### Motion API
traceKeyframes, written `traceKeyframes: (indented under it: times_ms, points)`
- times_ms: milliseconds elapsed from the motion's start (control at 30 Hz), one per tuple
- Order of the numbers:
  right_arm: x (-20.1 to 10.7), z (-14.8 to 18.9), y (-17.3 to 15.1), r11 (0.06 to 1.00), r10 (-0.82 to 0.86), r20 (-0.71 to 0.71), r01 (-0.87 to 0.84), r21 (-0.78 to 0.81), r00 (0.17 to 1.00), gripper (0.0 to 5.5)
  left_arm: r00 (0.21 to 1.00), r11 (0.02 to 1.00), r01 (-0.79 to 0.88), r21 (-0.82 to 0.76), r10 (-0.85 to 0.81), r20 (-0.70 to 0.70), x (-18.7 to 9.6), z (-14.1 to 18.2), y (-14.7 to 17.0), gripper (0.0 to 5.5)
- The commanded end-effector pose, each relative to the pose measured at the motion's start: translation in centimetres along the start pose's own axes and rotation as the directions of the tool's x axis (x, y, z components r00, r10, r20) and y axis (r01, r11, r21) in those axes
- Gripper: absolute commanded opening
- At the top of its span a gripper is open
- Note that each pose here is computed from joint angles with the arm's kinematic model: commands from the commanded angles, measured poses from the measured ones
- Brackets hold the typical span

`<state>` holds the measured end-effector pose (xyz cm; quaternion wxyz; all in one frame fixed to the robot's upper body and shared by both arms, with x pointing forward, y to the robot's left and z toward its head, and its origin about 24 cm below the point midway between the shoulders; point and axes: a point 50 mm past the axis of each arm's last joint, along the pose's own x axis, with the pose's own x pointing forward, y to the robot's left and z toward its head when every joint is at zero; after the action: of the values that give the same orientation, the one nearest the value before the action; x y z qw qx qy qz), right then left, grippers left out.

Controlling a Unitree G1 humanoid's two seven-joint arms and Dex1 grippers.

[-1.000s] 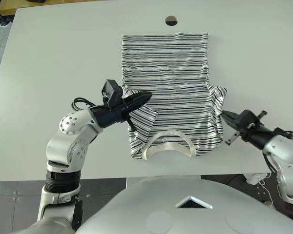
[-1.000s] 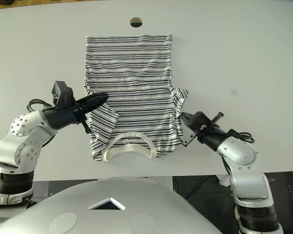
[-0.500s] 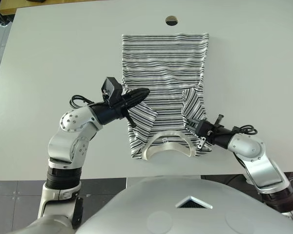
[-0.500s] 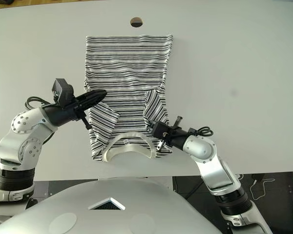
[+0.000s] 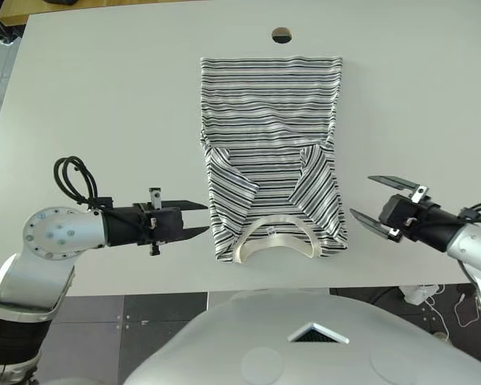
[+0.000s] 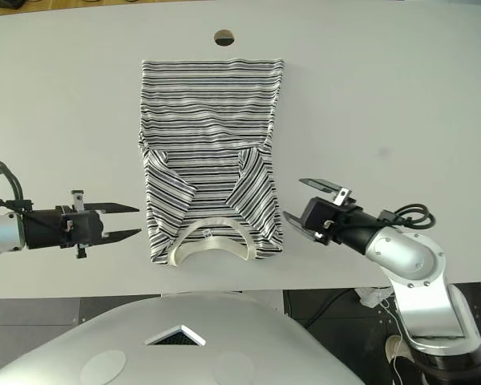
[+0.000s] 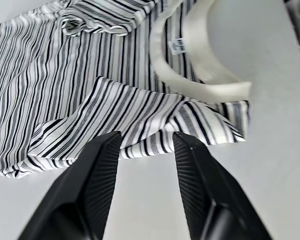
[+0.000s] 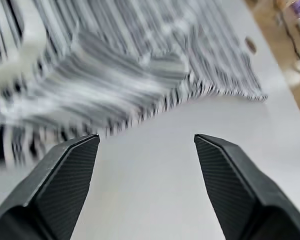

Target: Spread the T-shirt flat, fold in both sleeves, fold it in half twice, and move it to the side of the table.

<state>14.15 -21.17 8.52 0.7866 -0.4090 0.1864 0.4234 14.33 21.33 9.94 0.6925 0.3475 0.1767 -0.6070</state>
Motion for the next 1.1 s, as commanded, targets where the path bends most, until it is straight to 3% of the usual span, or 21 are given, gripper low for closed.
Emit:
traceKeyframes:
  times_ms: [33, 300, 667, 767, 1100]
  points:
    - [-0.2, -1.7, 1.5, 0.989, 0.133, -0.113, -0.139, -0.048, 0.985, 3.48, 0.996, 0.997, 0.070, 0.028, -0.068, -0.051, 0.4, -0.5, -0.9, 1.94]
    - [1.2, -0.8, 4.3, 0.954, 0.263, -0.088, -0.273, -0.124, 0.961, 3.48, 0.992, 0.998, 0.058, 0.030, -0.054, -0.118, 3.1, -2.8, -1.5, 1.94]
    - [2.6, 1.2, 4.9, 0.940, 0.296, 0.030, -0.286, -0.187, 0.955, 3.48, 1.000, 0.997, 0.028, 0.068, -0.029, 0.005, 5.6, -1.7, -1.5, 1.94]
    - [2.8, 1.3, 4.9, 0.932, 0.318, 0.038, -0.305, -0.194, 0.947, 2.93, 1.000, 0.997, 0.026, 0.068, -0.027, 0.011, 5.7, -1.6, -1.5, 1.97]
    - [3.2, 0.7, 5.2, 0.915, 0.357, 0.008, -0.348, -0.205, 0.934, 1.03, 0.998, 0.993, 0.063, 0.098, -0.064, 0.004, 5.8, -1.5, -1.2, 0.33]
